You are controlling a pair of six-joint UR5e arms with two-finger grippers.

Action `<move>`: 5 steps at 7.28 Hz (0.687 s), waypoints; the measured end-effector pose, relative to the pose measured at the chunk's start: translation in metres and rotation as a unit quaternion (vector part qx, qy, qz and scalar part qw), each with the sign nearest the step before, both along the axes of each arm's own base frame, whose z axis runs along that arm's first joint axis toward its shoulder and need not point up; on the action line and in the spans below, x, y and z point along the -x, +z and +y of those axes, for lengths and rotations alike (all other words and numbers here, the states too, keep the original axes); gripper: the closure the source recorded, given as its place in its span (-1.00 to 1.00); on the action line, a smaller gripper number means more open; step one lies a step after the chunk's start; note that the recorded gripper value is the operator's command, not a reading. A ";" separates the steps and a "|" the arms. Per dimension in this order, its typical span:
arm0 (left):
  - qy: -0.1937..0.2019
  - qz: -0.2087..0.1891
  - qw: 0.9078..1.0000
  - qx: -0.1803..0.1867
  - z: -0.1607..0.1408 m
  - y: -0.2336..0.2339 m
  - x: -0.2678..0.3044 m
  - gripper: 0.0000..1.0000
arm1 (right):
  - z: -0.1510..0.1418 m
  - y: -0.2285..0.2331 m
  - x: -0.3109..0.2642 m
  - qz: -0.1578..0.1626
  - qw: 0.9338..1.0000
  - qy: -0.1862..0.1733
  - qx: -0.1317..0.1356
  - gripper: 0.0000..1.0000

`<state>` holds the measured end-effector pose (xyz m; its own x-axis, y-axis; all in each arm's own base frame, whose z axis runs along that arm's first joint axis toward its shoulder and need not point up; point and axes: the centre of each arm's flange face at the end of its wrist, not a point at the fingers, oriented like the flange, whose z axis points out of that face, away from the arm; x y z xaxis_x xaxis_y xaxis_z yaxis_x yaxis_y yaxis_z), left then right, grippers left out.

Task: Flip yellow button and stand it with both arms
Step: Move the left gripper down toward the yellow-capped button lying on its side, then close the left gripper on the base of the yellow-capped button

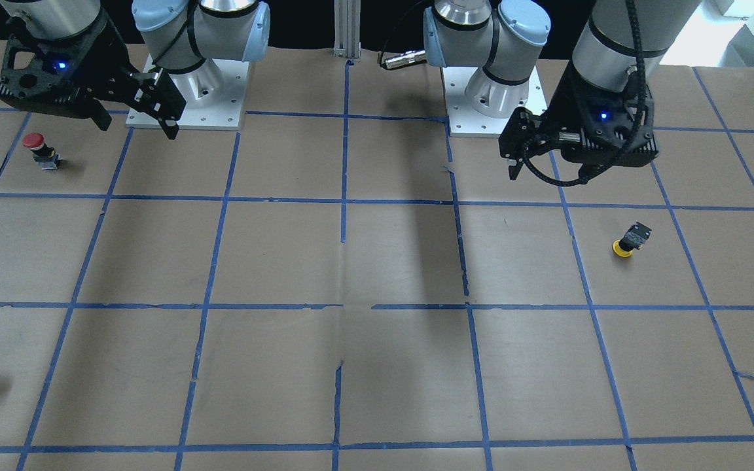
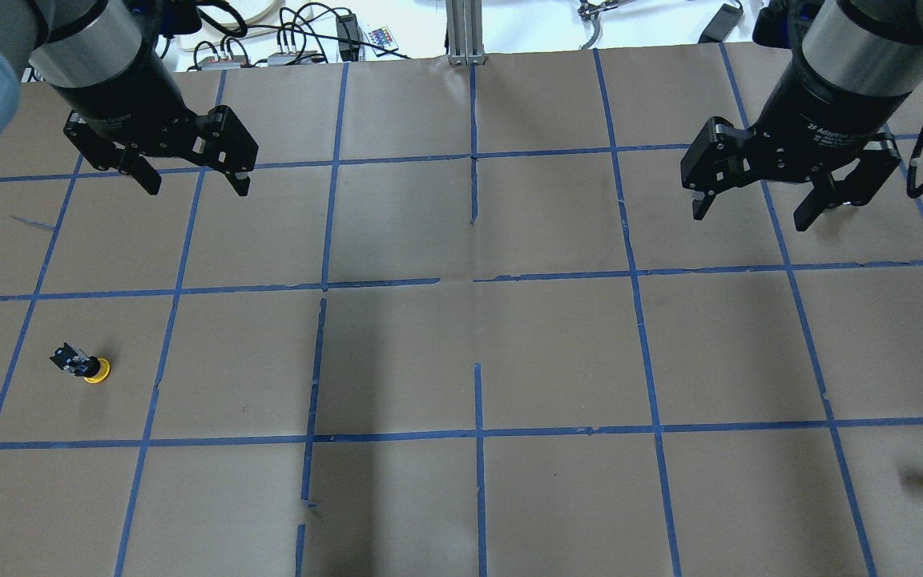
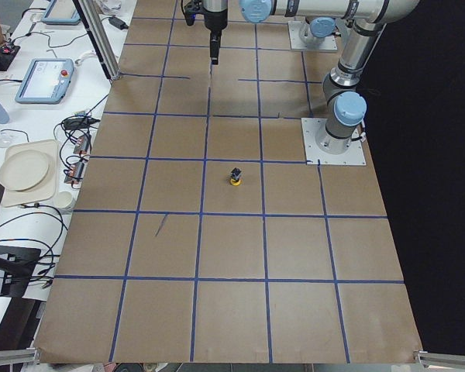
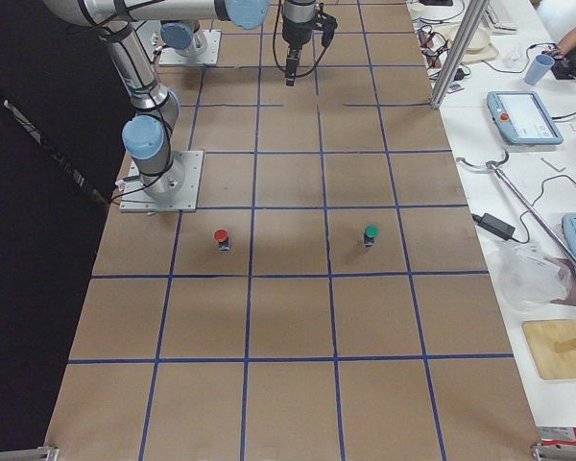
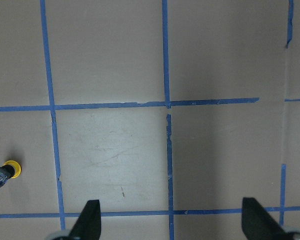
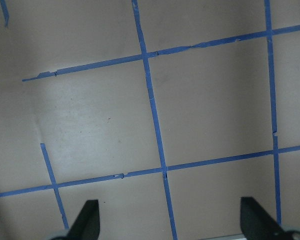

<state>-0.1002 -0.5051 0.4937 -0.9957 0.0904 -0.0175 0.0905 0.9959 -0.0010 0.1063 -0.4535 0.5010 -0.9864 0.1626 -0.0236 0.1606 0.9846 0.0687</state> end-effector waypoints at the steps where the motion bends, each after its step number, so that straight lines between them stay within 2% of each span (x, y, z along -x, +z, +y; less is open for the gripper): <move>1: -0.025 0.000 1.000 -0.011 -0.003 -0.010 -0.029 -0.99 | 0.000 0.000 0.000 0.000 1.000 0.000 0.000 -1.00; 3: -0.065 0.010 0.997 -0.040 0.000 -0.046 -0.103 -0.99 | 0.000 0.000 0.000 0.000 1.000 0.000 0.000 -1.00; 5: -0.118 0.014 0.992 -0.033 0.006 -0.087 -0.189 -0.99 | 0.000 -0.001 0.000 -0.001 1.000 0.000 -0.001 -1.00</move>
<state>0.0885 -0.4988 0.4064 -0.9464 0.3220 0.0237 0.3229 0.9446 0.0583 0.1061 -0.4540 0.5000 -0.9863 0.1632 -0.0245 0.1611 0.9843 0.0718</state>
